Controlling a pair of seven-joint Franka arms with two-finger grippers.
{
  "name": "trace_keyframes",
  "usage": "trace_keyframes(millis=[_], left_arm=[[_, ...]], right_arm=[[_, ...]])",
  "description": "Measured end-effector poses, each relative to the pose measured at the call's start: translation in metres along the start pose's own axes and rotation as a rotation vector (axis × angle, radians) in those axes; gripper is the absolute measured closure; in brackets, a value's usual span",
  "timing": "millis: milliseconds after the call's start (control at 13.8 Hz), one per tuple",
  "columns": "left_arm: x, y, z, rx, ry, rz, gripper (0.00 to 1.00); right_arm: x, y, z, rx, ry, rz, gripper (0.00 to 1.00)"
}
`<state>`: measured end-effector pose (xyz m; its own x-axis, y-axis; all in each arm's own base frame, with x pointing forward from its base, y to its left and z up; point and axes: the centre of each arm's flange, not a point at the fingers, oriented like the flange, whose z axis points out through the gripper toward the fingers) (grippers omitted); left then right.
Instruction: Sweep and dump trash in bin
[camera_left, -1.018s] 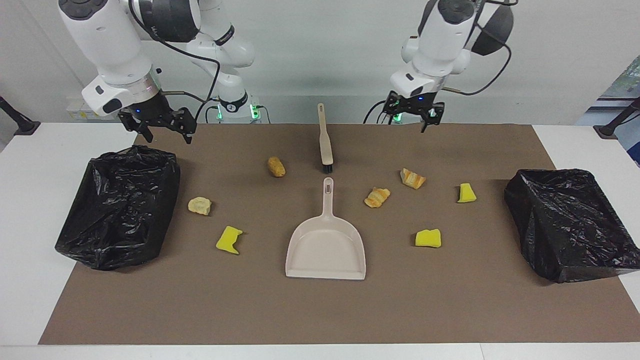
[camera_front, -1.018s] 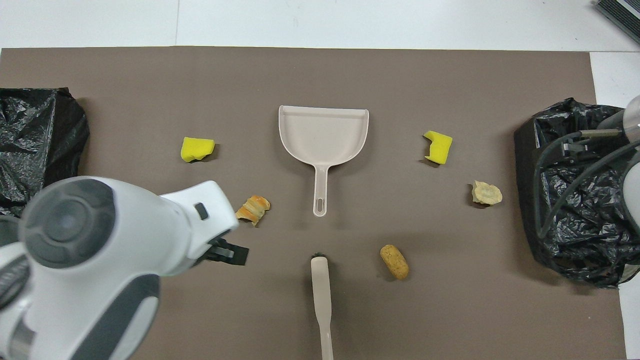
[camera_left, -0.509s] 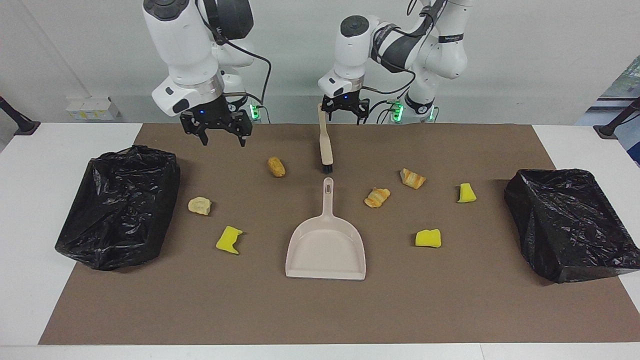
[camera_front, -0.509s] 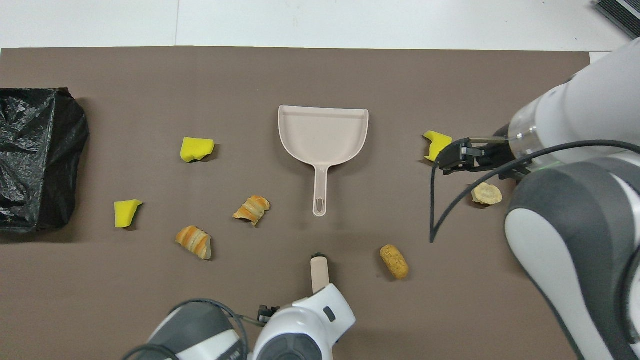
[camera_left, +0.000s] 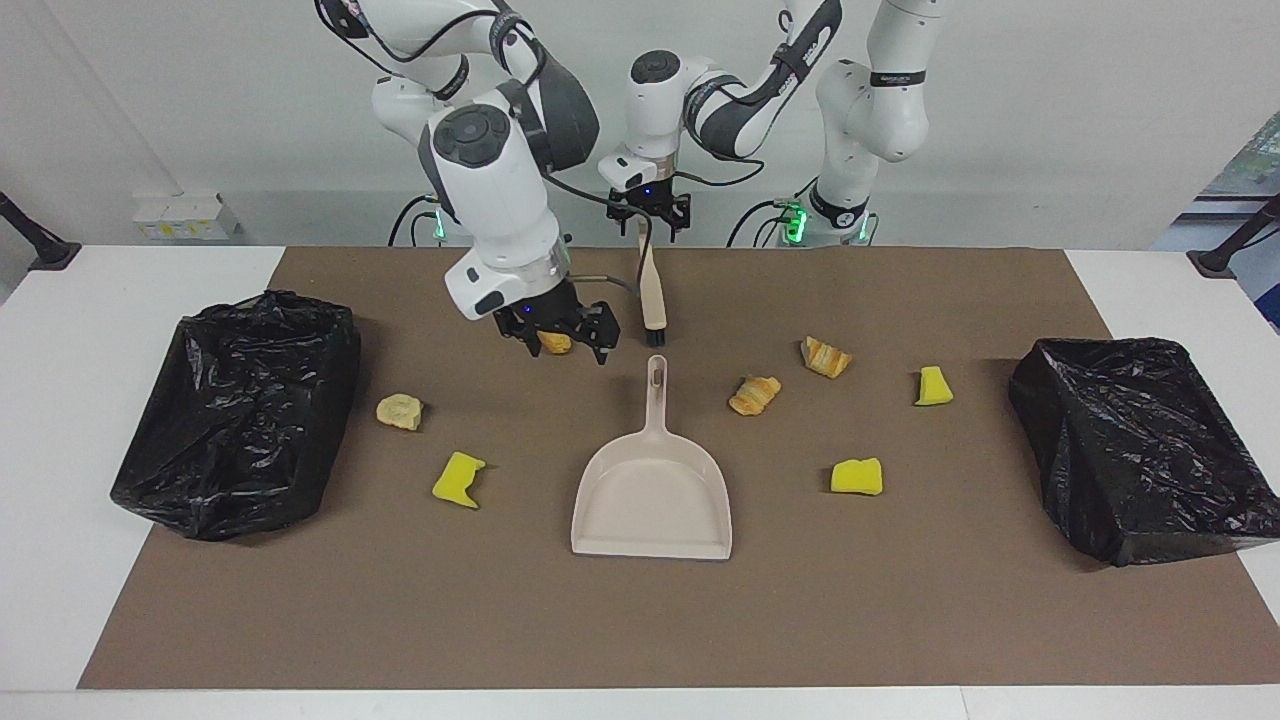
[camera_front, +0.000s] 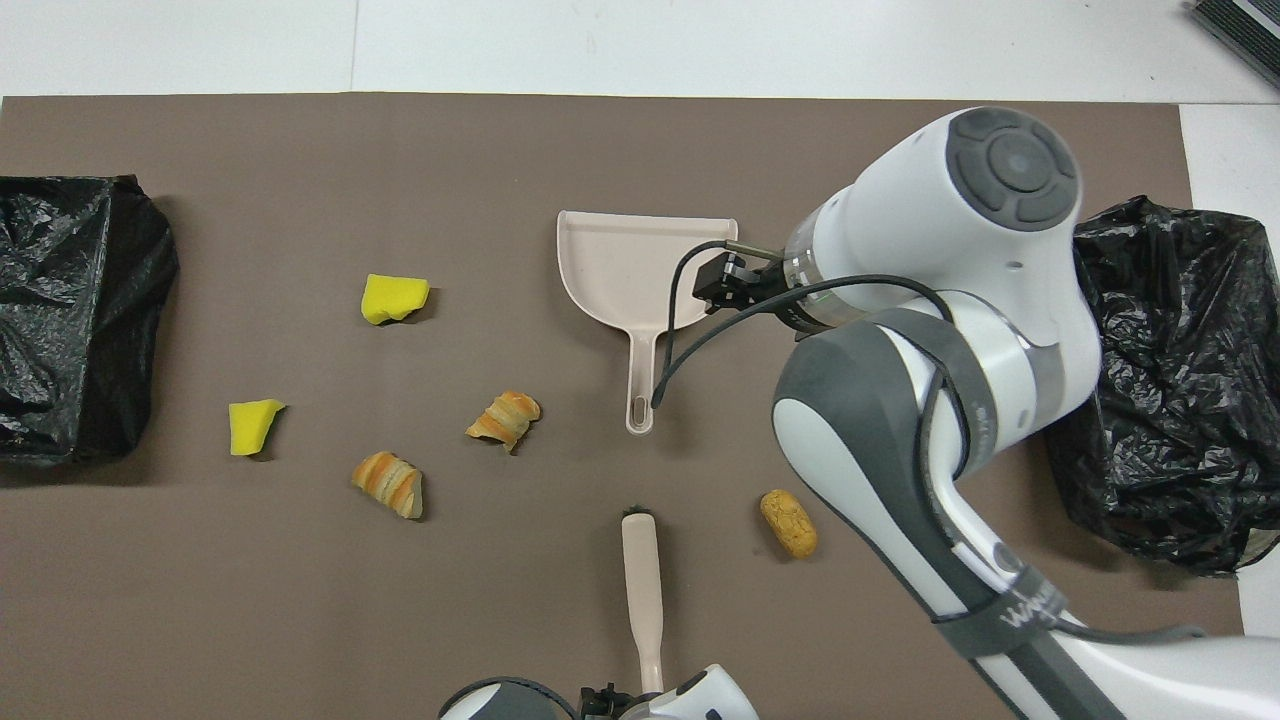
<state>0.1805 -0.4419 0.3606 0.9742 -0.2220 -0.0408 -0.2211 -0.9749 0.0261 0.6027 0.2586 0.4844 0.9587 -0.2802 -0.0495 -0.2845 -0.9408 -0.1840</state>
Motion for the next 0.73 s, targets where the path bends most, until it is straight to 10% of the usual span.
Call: trace_keyframes(millis=[291,727], left_arm=[[-0.007,0.006,0.01,0.015,-0.01,0.009,0.03],[-0.014,0.001,0.016,0.076,-0.055,0.022,0.72]], right_arm=[[-0.004,-0.032,0.065,-0.028,0.027,0.03,0.0],[-0.048,-0.079,0.133,-0.131,0.06,-0.023,0.0]])
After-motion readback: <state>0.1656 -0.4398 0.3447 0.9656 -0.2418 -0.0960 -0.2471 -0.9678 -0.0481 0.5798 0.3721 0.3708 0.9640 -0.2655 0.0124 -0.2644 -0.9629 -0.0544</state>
